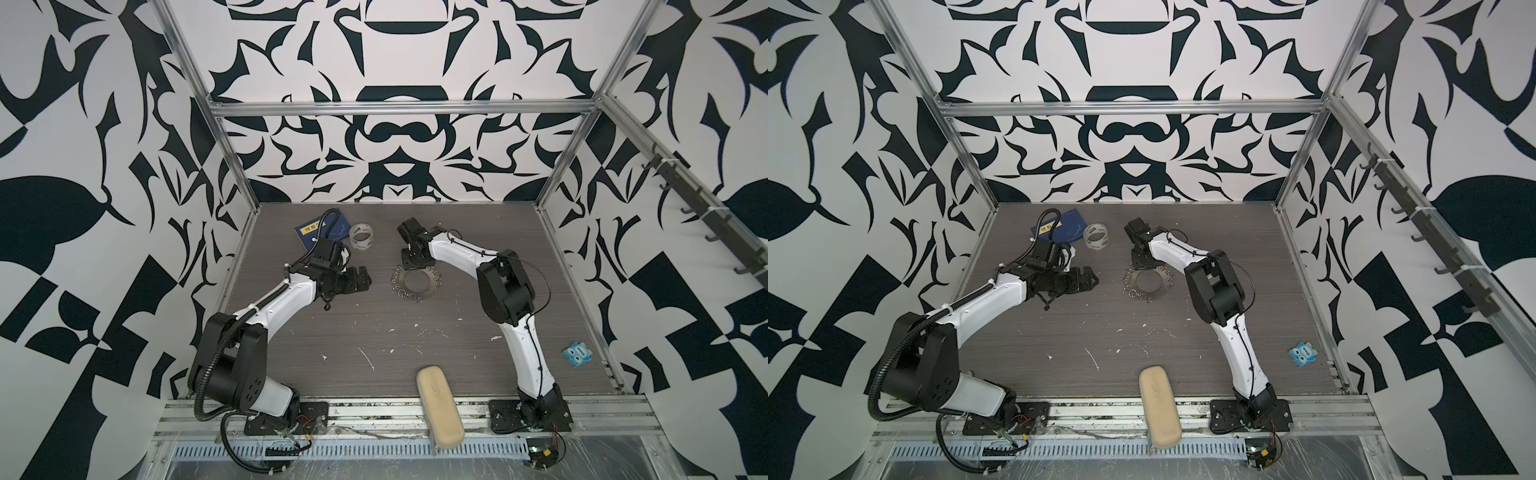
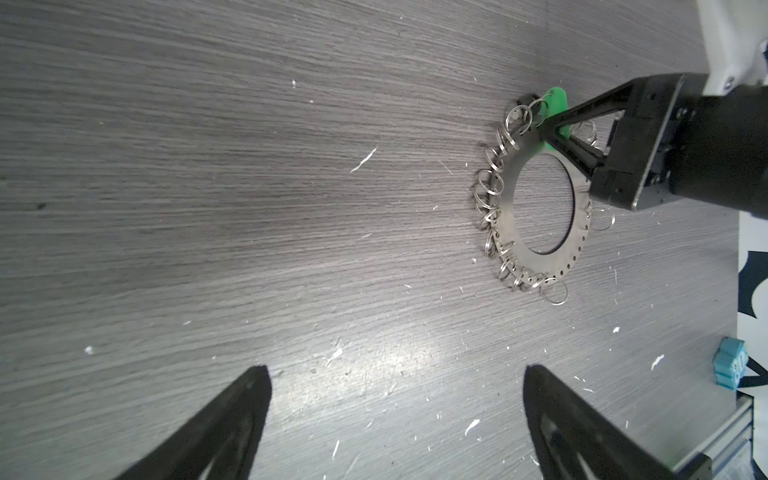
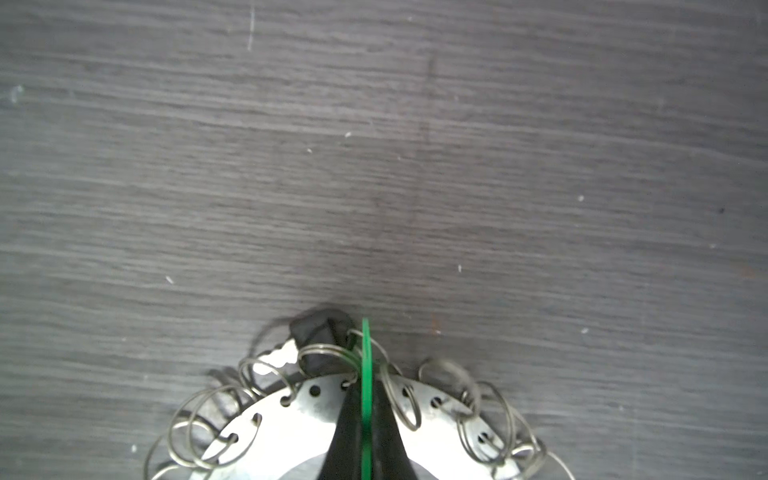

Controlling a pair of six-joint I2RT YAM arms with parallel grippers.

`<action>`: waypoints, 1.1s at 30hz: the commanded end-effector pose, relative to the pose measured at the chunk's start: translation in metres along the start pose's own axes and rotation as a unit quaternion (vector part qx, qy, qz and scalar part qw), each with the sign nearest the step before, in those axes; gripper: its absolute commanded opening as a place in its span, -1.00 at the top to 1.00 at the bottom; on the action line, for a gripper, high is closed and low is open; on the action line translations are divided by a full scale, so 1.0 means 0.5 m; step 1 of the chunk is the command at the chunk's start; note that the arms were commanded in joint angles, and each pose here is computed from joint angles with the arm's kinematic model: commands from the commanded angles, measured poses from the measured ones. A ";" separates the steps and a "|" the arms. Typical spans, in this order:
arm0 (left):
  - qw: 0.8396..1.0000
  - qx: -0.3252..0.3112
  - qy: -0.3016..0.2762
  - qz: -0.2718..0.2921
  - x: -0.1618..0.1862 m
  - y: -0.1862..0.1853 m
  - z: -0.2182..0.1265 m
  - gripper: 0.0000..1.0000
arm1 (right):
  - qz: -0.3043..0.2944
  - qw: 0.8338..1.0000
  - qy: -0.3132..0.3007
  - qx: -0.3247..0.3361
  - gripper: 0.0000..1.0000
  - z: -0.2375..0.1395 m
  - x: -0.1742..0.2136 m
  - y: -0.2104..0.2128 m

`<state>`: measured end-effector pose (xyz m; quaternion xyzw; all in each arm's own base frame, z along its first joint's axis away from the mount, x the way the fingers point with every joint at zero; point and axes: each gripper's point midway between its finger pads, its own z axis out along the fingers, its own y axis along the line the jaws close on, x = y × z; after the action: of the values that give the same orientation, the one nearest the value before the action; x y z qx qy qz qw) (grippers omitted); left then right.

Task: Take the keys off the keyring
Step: 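Lift the ring disc by the green tag with the right gripper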

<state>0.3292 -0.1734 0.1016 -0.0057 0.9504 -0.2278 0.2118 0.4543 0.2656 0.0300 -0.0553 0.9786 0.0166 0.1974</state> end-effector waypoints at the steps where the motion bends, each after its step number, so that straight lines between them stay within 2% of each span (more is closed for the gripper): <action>1: 1.000 0.003 -0.016 -0.001 -0.022 -0.013 -0.026 -0.98 | -0.012 1.000 0.000 0.027 1.00 -0.050 0.005 -0.029; 6: 1.000 0.004 -0.021 0.009 -0.028 -0.018 -0.039 -0.98 | -0.029 0.999 0.000 0.018 1.00 -0.093 0.006 -0.022; 10: 0.999 0.008 -0.030 0.030 -0.031 -0.027 -0.064 -0.98 | -0.071 0.997 -0.002 0.022 1.00 -0.153 0.014 -0.019; 17: 0.989 0.081 -0.059 0.105 -0.034 -0.095 -0.135 -0.92 | -0.140 0.990 -0.033 -0.007 1.00 -0.261 0.031 0.001; 22: 0.969 0.136 -0.100 0.179 -0.023 -0.145 -0.211 -0.87 | -0.191 0.977 -0.084 -0.033 1.00 -0.340 0.035 0.030; 28: 0.931 0.206 -0.149 0.261 0.014 -0.197 -0.285 -0.76 | -0.246 0.937 -0.199 -0.151 1.00 -0.446 0.059 0.086; 33: 0.900 0.246 -0.185 0.308 0.036 -0.230 -0.321 -0.71 | -0.287 0.907 -0.249 -0.184 1.00 -0.504 0.082 0.084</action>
<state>0.2494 -0.1992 0.2661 0.2523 0.7955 -0.3534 0.4226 0.3116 0.2736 0.2022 -0.3301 0.8743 0.1112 0.3381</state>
